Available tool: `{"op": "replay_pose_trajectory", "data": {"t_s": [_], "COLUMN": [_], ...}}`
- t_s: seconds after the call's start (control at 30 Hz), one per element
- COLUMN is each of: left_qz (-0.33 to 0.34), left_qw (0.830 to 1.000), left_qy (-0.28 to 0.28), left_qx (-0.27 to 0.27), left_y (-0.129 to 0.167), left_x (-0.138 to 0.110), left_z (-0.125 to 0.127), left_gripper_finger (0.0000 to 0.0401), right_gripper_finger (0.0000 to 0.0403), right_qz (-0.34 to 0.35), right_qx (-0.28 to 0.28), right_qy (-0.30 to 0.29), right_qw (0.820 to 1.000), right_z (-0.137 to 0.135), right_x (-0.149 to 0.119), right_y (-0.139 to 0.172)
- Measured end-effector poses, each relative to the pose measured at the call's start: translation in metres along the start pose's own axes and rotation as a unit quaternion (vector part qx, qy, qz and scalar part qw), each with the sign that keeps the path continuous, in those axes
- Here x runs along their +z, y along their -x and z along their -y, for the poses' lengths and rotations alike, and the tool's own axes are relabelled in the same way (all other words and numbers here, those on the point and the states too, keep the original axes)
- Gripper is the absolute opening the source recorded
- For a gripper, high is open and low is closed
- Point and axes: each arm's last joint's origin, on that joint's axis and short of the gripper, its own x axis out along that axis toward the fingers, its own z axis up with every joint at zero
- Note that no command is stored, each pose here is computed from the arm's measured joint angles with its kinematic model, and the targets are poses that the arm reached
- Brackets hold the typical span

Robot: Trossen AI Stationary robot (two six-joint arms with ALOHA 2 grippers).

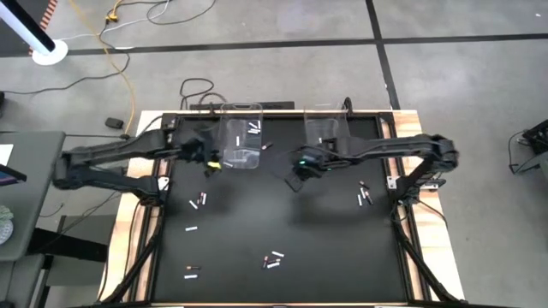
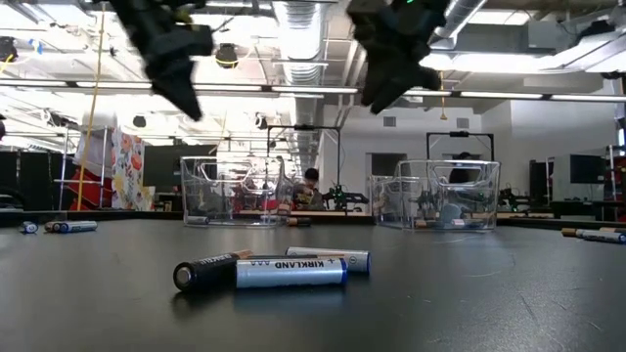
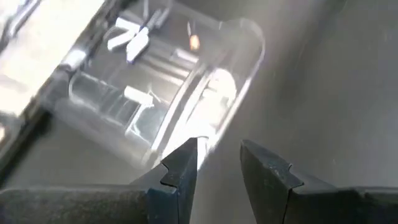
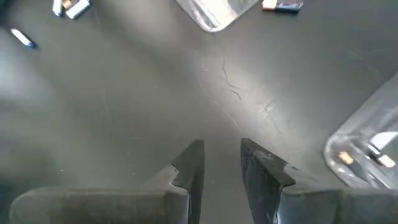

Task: Sort batteries
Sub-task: Put the black battery into the right transparent bin

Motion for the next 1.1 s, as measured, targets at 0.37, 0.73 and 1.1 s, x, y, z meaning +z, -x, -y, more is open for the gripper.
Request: {"op": "replay_pose_trajectory", "data": {"t_s": [0.37, 0.73, 1.1], "left_qz": [0.003, -0.058, -0.104], "left_qw": [0.997, 0.994, 0.990], "left_qy": [-0.079, -0.089, -0.094], "left_qx": [0.001, -0.001, 0.006], "left_y": [-0.048, -0.092, -0.146], "left_x": [0.099, 0.152, 0.151], "left_z": [0.018, 0.018, 0.013], "left_gripper_finger": [0.0116, 0.0185, 0.0207], "right_gripper_finger": [0.0119, 0.0119, 0.0119], "right_qz": [-0.003, -0.018, -0.022], "right_qx": [-0.002, -0.010, -0.003], "right_qy": [0.020, 0.044, 0.050], "right_qw": [1.000, 0.999, 0.998], "right_z": [0.018, 0.022, 0.016], "right_x": [-0.023, -0.031, -0.036], "right_y": [0.000, -0.008, -0.006]}}
